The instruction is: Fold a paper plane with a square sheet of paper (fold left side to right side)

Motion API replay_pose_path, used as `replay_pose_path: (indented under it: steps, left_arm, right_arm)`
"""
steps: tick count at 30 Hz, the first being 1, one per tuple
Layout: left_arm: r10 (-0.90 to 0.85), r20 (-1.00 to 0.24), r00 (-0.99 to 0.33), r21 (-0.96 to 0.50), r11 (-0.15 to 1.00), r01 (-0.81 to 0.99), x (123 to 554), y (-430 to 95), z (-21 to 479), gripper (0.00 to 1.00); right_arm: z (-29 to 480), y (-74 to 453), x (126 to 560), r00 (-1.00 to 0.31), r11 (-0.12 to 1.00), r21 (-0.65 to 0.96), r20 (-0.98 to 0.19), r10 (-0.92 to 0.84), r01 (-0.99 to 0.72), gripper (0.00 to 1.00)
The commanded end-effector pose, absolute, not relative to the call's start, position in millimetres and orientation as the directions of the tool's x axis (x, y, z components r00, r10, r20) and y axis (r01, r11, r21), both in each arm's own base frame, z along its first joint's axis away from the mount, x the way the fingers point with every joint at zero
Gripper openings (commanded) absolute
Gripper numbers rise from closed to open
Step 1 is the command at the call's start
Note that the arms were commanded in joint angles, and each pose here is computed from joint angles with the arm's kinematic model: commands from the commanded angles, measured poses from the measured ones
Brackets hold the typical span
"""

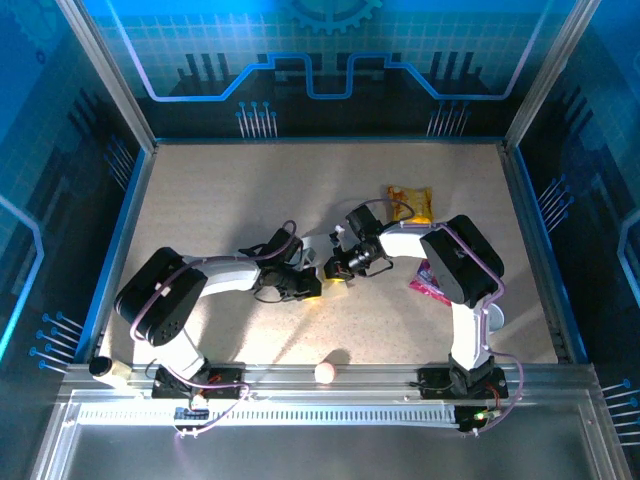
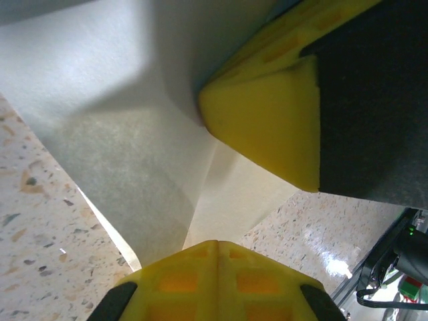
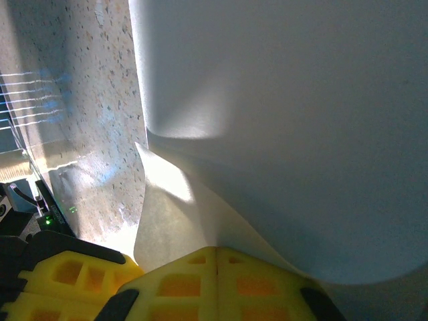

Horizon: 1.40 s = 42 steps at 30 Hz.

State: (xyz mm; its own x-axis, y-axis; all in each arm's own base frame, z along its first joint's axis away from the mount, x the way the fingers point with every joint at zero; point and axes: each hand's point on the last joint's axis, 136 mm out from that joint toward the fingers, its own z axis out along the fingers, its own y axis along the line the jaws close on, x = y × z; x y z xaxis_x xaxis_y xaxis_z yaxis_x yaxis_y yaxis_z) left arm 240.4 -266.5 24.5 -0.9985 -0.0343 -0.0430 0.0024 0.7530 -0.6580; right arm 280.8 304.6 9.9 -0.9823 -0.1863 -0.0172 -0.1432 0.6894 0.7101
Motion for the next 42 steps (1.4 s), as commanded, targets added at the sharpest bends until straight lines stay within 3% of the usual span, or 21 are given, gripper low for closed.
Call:
replay_pose_path:
  steps: [1, 18, 42]
  left_arm:
    - [-0.044, -0.048, -0.998, -0.667, 0.745, -0.001, 246, -271, 28, 0.00]
    - [-0.053, -0.118, -0.992, -0.645, 0.764, 0.036, 252, -265, 36, 0.00]
    - [-0.049, -0.064, -0.997, -0.607, 0.795, 0.000, 235, -252, 5, 0.00]
  right_arm:
    - [-33, 274, 256, -0.982, 0.808, 0.587, 0.121, -0.145, -0.047, 0.00]
    - [-33, 273, 255, -0.982, 0.810, 0.585, 0.121, -0.144, -0.047, 0.00]
    - [-35, 272, 253, -0.982, 0.814, 0.579, 0.124, -0.143, -0.045, 0.00]
